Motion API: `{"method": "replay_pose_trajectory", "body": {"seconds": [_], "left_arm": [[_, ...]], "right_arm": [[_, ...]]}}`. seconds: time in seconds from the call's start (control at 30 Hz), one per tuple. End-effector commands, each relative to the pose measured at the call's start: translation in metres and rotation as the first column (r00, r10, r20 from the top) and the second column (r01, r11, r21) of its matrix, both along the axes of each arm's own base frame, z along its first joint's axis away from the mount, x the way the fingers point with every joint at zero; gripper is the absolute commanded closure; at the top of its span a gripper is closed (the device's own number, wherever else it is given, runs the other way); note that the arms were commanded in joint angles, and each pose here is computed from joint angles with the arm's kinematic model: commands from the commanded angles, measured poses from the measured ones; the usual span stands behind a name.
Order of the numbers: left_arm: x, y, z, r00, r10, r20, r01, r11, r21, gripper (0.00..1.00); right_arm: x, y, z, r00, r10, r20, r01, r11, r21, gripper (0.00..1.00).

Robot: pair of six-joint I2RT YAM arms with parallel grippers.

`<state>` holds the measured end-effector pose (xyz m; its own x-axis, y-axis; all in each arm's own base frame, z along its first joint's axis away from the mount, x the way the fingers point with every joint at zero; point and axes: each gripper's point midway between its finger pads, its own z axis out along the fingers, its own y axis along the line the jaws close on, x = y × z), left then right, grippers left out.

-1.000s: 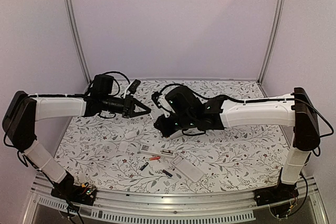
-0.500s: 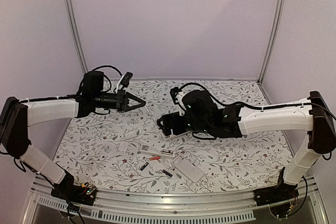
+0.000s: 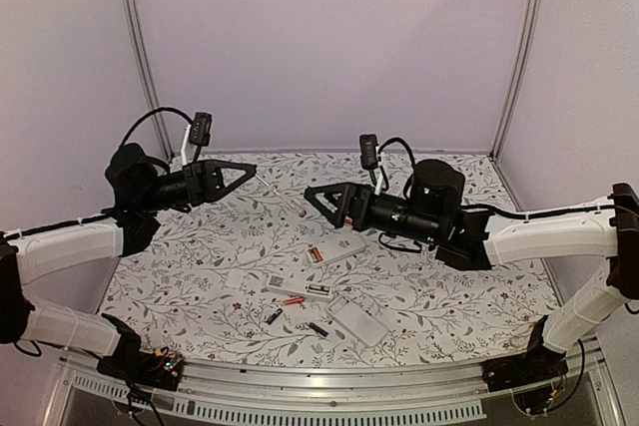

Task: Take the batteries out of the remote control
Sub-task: Pass from the left arm to the right

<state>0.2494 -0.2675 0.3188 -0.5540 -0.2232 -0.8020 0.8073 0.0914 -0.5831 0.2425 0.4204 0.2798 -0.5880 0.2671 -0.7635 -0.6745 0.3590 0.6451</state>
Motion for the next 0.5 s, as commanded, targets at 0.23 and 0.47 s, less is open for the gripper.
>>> {"method": "replay_pose_trajectory", "body": {"seconds": [0.23,0.47], "left_arm": [[-0.008,0.004,0.019,0.999,0.045,-0.018,-0.047,0.988,-0.145,1.0],[-0.009,0.004,0.017,0.999,0.043,-0.032,-0.047,0.987,-0.155,1.0]], "right_arm": [[-0.033,0.035,0.033,0.979,0.177,0.101,-0.185,0.98,0.078,0.23],[-0.034,0.043,0.029,0.977,0.19,0.094,-0.197,0.978,0.07,0.39]]}}
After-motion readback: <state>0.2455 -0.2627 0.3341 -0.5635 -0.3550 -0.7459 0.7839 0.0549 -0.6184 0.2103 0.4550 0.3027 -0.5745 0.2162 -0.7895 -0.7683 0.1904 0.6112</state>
